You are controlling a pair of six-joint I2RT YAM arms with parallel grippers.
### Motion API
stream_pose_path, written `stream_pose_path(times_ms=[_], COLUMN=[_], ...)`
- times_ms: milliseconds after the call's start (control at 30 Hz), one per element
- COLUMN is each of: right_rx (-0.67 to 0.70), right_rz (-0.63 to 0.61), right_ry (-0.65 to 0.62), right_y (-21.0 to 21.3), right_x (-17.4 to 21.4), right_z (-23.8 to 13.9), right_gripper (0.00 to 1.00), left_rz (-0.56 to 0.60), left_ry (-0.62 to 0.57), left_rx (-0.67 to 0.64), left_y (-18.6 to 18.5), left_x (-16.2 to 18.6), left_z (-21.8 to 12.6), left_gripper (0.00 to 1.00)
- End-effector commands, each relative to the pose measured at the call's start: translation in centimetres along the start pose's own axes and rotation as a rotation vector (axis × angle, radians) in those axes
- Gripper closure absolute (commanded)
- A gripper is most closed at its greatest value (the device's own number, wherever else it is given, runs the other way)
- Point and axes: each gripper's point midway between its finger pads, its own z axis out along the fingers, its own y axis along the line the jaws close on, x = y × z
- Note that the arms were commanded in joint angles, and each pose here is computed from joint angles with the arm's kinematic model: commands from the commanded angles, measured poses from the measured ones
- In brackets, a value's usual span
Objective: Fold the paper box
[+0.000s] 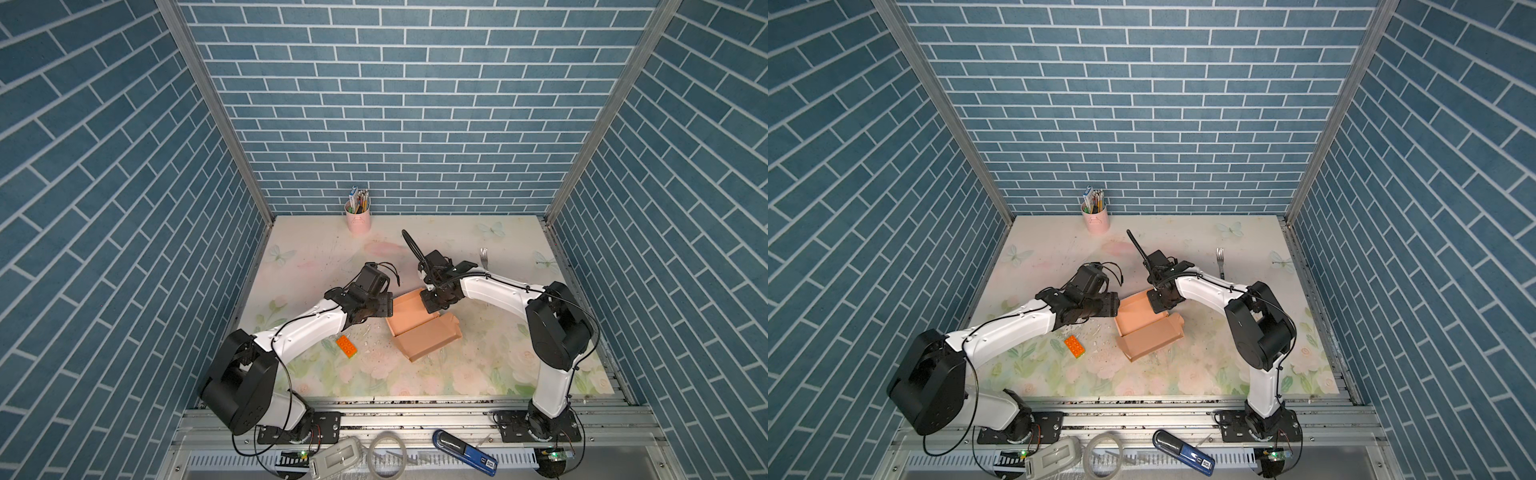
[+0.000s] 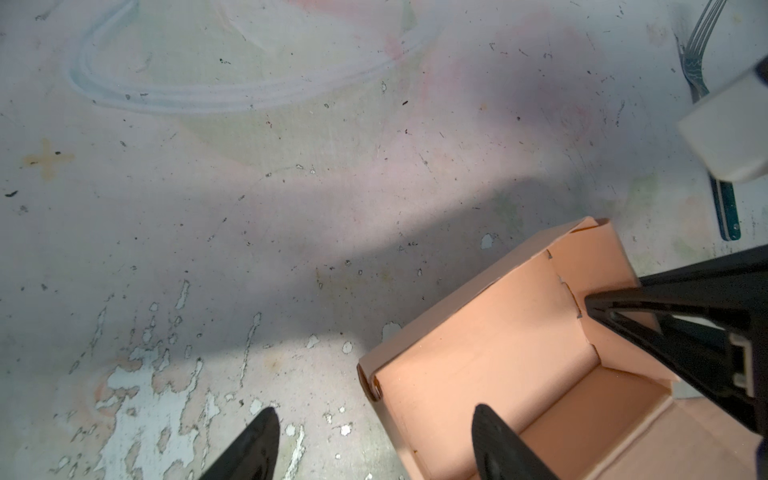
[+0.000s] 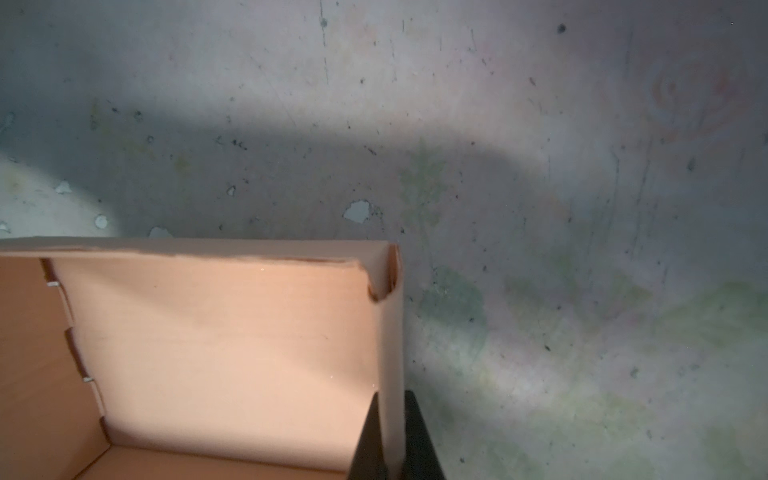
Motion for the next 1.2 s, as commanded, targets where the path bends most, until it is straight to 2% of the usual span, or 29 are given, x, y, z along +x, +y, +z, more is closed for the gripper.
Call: stream_pose_path(times_ms=[0, 333, 433, 600, 867, 967, 1167], right_rx=[-0.009, -0.042, -0.043, -0.069, -0.137, -0.151, -0.128], right_rz=[-0.07, -0.088, -0.092, -0.092, -0.071, -0.063, -0.009], right_ry=[0.072, 0.074, 0.059, 0.008, -0.099, -0.158, -0.316], right_y=[-0.2, -0.1, -0.2, 0.1, 0.7, 0.9, -0.6], right_x=[0.7, -1.0, -1.5, -3.1, -6.4, -7.5, -8.8], right_z=[0.8, 2.3, 2.3, 1.7, -0.3, -1.7, -7.2], right_gripper=[0.93, 0.93, 0.85, 0.66, 0.5, 0.48, 0.47], left_rz=[0.01, 0.013, 0.023, 0.058, 0.156, 0.198, 0.346], left_ry=[0.01, 0.021, 0.031, 0.035, 0.033, 0.041, 0.108], left_rx=[-0.016, -0.038, -0.051, -0.042, -0.036, -0.029, -0.008], left_y=[0.7, 1.5, 1.8, 1.5, 0.9, 0.4, -1.1], left_x=[0.4, 1.2, 1.3, 1.1, 0.1, -0.3, -0.1], left_z=[-0.2, -0.1, 0.1, 0.3, 0.0, 0.4, 1.8], left_gripper=[0.25, 0.24, 0.24, 0.24, 0.23, 0.23, 0.23])
